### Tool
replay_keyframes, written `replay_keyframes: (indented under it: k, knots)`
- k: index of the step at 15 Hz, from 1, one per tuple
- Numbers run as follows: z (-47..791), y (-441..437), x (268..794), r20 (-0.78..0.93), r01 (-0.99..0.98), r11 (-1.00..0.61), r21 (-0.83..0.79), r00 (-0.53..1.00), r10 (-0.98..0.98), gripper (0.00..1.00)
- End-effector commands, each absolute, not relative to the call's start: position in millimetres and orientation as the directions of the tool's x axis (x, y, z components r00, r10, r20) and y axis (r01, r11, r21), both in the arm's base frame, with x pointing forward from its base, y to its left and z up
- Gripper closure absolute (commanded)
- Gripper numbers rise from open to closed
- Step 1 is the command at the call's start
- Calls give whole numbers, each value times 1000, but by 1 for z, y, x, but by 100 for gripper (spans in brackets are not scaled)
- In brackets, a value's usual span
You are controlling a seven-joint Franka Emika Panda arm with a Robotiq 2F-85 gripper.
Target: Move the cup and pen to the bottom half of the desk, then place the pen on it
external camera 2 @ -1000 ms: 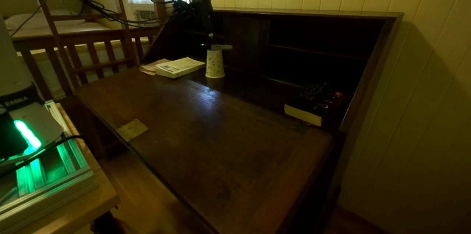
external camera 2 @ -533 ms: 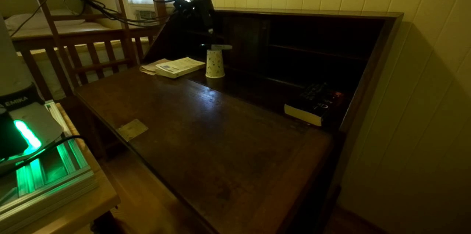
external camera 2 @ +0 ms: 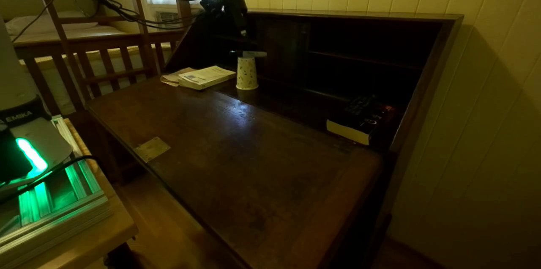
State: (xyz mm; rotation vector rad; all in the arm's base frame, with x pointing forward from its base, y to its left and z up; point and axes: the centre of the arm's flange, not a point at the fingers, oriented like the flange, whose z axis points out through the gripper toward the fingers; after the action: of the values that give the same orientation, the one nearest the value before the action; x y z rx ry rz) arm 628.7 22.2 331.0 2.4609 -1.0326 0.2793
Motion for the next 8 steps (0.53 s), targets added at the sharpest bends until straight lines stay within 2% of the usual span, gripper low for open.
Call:
replay_keyframes:
  k: [1,8]
  knots:
    - [346,24,625,400,-722,-618,312,689,-604,0]
    - [387,23,614,421,-702,-667,248,698,-579,0]
